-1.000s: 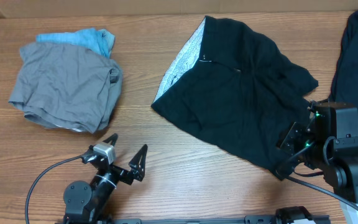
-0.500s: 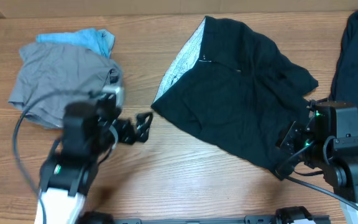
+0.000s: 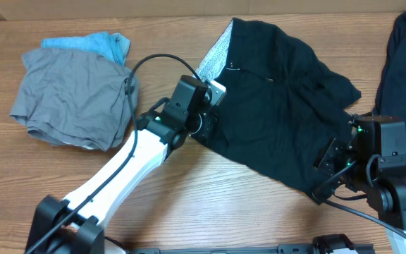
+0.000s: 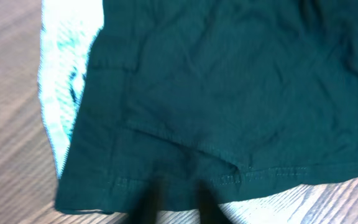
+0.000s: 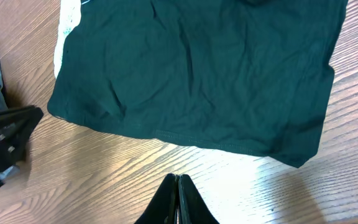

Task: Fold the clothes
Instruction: 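Reach the left gripper to the shorts' left edge and grasp it, then pull the shorts apart with both grippers to spread them flat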

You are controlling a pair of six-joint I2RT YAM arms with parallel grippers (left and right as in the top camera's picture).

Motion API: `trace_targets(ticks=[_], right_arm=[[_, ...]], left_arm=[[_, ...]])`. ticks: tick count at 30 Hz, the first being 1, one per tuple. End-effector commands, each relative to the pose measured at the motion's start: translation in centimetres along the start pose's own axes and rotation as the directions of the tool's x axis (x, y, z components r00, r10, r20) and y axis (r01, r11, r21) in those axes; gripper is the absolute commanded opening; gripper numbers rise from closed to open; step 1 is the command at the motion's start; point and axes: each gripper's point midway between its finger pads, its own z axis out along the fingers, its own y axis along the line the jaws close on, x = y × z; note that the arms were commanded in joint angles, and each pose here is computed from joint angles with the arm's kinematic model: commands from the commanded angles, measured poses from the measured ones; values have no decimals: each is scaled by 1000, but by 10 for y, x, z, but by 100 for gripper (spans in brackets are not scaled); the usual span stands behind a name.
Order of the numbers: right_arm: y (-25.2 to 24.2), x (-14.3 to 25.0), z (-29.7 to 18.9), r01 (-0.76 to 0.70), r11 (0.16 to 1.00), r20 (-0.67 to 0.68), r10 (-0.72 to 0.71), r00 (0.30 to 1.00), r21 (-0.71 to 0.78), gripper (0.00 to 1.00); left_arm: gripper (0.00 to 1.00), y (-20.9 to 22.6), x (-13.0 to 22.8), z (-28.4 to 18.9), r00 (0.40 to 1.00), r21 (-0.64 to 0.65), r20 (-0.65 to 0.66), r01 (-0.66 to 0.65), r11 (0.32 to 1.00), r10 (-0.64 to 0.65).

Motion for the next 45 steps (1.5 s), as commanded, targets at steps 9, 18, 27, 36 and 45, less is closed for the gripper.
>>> trace_targets(ticks=[9,18,27,36,45], right_arm=[[-4,-1,2,6,1000,11,-6,1000,20,4],[-21,3,23,-2,988,-82,15,997,157,4],[-31,-5,58,-28,959,-154,75,985,283,4],[-24,-15,63,-38,966,-116,70,991,256,4],[-21,-19,64,-41,969,-99,67,993,243,4]], left_arm=[[4,51,41,62,976,-284,-123,140,949,-180],[4,60,55,85,971,-312,-148,136,940,-189],[4,71,111,96,916,-353,-328,108,929,-231],[4,65,168,62,758,-480,-470,210,852,-452],[4,69,26,12,950,-355,-41,277,893,-311]])
